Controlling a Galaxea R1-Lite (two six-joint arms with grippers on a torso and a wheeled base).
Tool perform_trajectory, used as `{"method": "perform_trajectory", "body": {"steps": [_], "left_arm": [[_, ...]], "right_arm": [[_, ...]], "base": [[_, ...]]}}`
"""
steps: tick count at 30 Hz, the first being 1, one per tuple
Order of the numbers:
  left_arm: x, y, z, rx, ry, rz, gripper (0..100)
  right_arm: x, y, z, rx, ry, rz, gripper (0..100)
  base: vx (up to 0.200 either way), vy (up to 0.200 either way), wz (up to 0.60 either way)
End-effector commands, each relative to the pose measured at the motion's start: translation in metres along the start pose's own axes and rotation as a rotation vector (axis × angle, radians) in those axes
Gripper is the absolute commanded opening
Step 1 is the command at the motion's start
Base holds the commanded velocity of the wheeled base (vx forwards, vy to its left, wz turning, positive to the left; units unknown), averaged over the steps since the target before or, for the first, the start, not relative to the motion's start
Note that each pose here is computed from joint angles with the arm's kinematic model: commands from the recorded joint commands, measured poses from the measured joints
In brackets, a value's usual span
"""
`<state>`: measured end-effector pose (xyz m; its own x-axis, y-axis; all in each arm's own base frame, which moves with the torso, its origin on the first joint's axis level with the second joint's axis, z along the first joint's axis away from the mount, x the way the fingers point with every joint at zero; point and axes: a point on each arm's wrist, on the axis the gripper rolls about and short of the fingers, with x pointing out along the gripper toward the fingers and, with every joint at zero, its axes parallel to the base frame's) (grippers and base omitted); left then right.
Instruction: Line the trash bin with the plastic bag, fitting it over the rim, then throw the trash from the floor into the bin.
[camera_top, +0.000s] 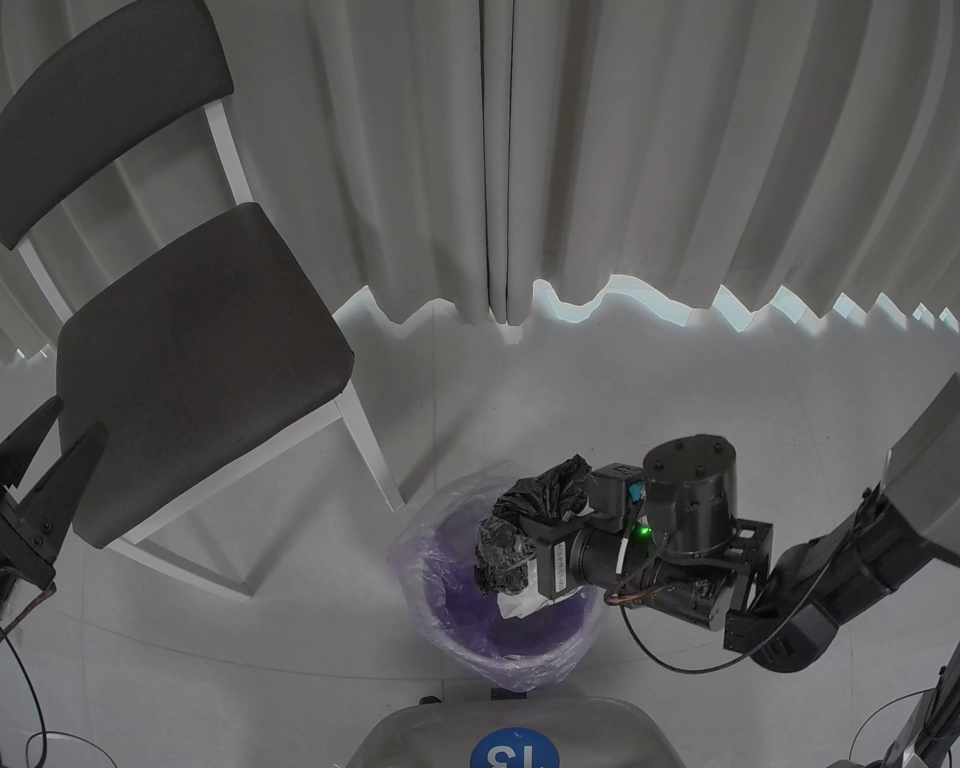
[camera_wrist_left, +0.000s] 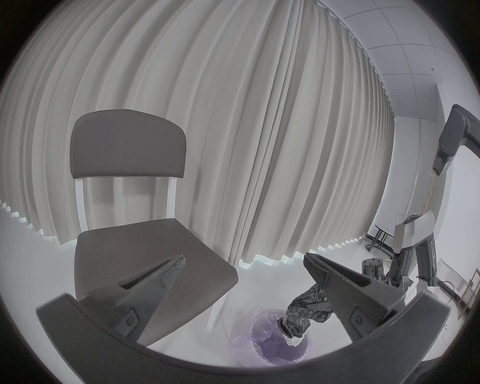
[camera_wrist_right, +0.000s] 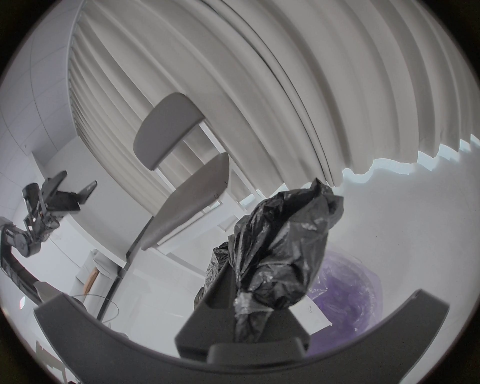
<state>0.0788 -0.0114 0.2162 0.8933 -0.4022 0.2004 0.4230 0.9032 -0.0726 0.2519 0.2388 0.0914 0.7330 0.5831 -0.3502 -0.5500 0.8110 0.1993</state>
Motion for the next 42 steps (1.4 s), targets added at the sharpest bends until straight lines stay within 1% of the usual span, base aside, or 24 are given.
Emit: {"method": "perform_trajectory", "body": {"steps": [1, 2, 3, 4, 5, 8, 14, 15, 16, 17, 21, 28, 29, 32, 34, 35, 42], "left_arm": [[0.000, 0.000, -0.008, -0.014, 0.033, -0.012, 100], [-0.001, 0.000, -0.011, -0.014, 0.042, -0.014, 100], [-0.001, 0.000, -0.011, -0.014, 0.045, -0.014, 100], [-0.001, 0.000, -0.011, -0.014, 0.045, -0.014, 100], [-0.001, 0.000, -0.012, -0.015, 0.046, -0.014, 100], [-0.001, 0.000, -0.013, -0.017, 0.052, -0.014, 100], [0.000, 0.001, -0.017, -0.025, 0.072, -0.011, 100], [0.000, 0.001, -0.017, -0.025, 0.072, -0.011, 100], [0.001, 0.002, -0.018, -0.027, 0.078, -0.010, 100], [0.001, 0.002, -0.018, -0.028, 0.080, -0.010, 100], [0.002, 0.002, -0.020, -0.031, 0.089, -0.009, 100], [0.002, 0.002, -0.020, -0.031, 0.089, -0.009, 100], [0.002, 0.002, -0.020, -0.031, 0.089, -0.009, 100], [0.002, 0.002, -0.020, -0.031, 0.089, -0.009, 100], [0.002, 0.002, -0.020, -0.031, 0.089, -0.009, 100], [0.002, 0.002, -0.020, -0.031, 0.088, -0.009, 100], [0.002, 0.002, -0.020, -0.032, 0.090, -0.007, 100]], "right_arm": [[-0.017, 0.013, 0.064, -0.059, -0.035, 0.006, 0], [-0.020, 0.016, 0.075, -0.103, 0.013, -0.002, 0], [-0.021, 0.018, 0.083, -0.125, 0.038, -0.007, 0], [-0.021, 0.018, 0.083, -0.125, 0.038, -0.007, 0], [-0.020, 0.023, 0.095, -0.157, 0.111, -0.015, 0], [-0.021, 0.028, 0.110, -0.182, 0.188, -0.024, 0], [-0.017, 0.025, 0.114, -0.259, 0.334, -0.049, 0], [-0.017, 0.025, 0.114, -0.259, 0.334, -0.049, 0], [-0.015, 0.025, 0.112, -0.271, 0.380, -0.052, 0], [-0.014, 0.027, 0.109, -0.278, 0.404, -0.050, 0], [-0.002, 0.029, 0.100, -0.289, 0.443, -0.047, 0], [0.015, 0.030, 0.086, -0.295, 0.480, -0.046, 0], [0.021, 0.029, 0.079, -0.294, 0.501, -0.048, 0], [0.029, 0.029, 0.069, -0.295, 0.526, -0.048, 0], [0.033, 0.029, 0.066, -0.294, 0.529, -0.048, 0], [0.041, 0.028, 0.058, -0.295, 0.534, -0.049, 0], [0.069, 0.024, 0.036, -0.290, 0.529, -0.048, 0]], "base": [[0.000, 0.000, 0.00], [0.000, 0.000, 0.00], [0.000, 0.000, 0.00], [0.000, 0.000, 0.00], [0.000, 0.000, 0.00], [0.000, 0.000, 0.00], [0.000, 0.000, 0.00], [0.000, 0.000, 0.00], [0.000, 0.000, 0.00], [0.000, 0.000, 0.00], [0.000, 0.000, 0.00], [0.000, 0.000, 0.00], [0.000, 0.000, 0.00], [0.000, 0.000, 0.00], [0.000, 0.000, 0.00], [0.000, 0.000, 0.00], [0.000, 0.000, 0.00]]}}
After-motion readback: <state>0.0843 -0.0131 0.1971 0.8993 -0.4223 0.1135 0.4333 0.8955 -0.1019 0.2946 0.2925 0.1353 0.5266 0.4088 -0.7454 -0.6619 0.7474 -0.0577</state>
